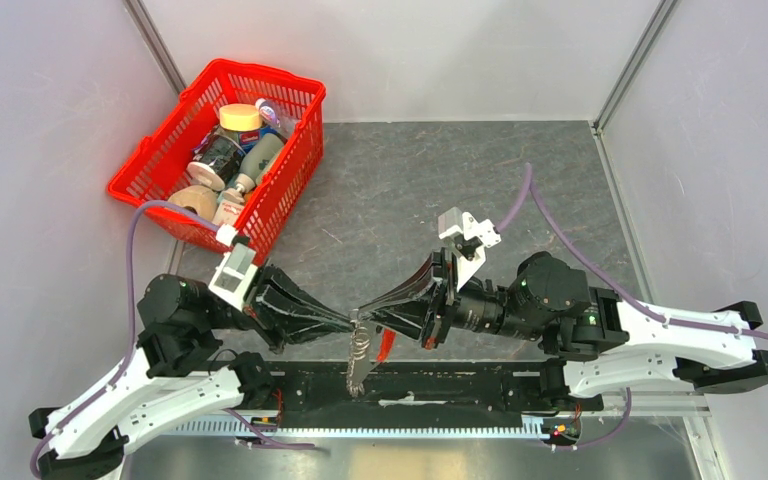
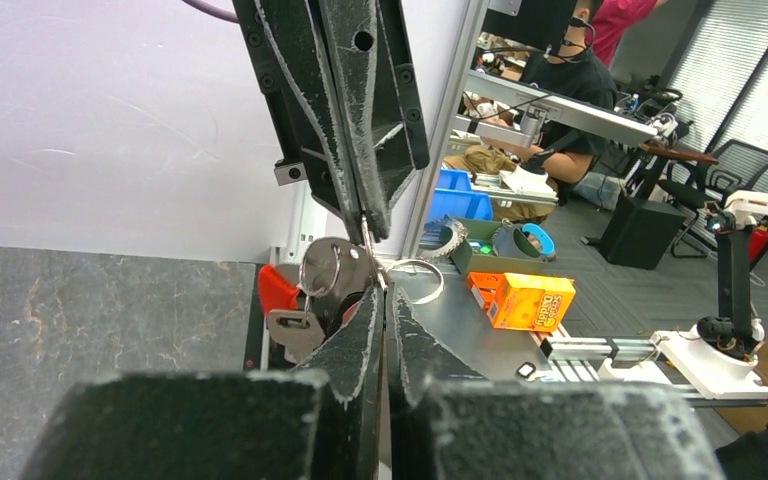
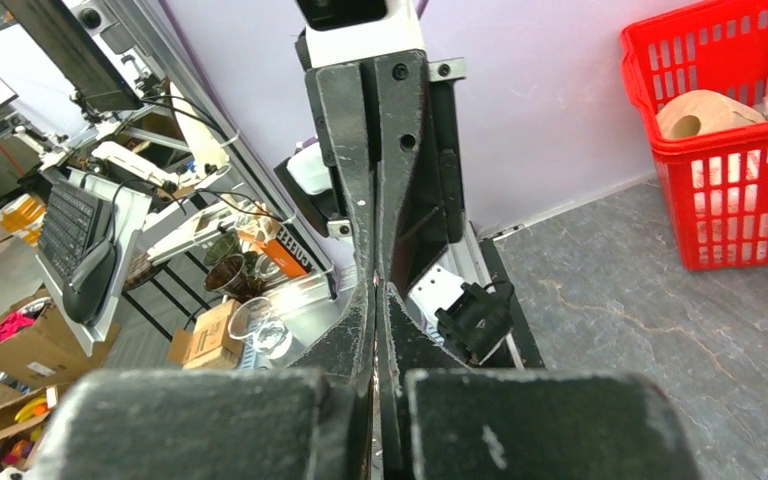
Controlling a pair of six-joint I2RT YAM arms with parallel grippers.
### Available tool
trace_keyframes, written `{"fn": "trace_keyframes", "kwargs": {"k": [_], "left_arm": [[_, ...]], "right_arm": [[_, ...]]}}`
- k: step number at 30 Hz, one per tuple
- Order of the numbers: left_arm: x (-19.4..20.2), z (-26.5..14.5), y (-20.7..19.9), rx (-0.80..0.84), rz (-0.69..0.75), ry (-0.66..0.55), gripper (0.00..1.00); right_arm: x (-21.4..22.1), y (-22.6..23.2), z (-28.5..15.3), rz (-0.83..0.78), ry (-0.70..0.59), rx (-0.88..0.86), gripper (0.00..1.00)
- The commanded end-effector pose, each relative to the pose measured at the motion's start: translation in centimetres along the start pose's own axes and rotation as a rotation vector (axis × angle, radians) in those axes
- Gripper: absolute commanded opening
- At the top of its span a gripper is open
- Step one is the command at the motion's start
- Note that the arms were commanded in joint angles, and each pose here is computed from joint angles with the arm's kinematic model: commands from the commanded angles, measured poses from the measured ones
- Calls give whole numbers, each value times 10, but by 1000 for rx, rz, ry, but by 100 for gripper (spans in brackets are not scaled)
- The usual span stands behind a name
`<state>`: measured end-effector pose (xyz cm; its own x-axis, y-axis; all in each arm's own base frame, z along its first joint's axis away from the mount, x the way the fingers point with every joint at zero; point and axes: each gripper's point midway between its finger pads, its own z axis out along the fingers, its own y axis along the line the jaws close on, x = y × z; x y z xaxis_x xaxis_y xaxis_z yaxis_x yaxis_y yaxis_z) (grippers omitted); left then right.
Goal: Put the keys on the keyring
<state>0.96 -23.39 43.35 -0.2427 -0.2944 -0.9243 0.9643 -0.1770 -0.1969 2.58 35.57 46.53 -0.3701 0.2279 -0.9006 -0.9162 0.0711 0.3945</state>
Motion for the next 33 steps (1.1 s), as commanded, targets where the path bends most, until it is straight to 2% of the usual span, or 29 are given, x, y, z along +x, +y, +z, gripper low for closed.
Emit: {"fn": "trace_keyframes", "kwargs": {"k": [1, 8, 9, 12, 16, 22, 33], "left_arm": [[-7, -6, -8, 5, 11, -25, 11], [-5, -15, -5, -40, 15, -44, 40], [-4, -16, -4, -49, 15, -44, 49], [-1, -18, 0, -74, 11, -40, 62], [5, -21, 7, -114, 4, -28, 66], [12, -26, 17, -176, -11, -18, 66], [18, -38, 22, -233, -26, -37, 66]], "right_arm": [[-28, -10, -15, -11, -113, 66, 0], [-22, -32, -23, -27, -105, 170, 0], [-20, -35, -24, -31, -101, 183, 0], [-17, -43, -26, -46, -94, 221, 0], [-11, -56, -31, -72, -85, 278, 0], [5, -89, -40, -117, -59, 434, 0], [57, -170, -33, -35, 63, 647, 0]]}}
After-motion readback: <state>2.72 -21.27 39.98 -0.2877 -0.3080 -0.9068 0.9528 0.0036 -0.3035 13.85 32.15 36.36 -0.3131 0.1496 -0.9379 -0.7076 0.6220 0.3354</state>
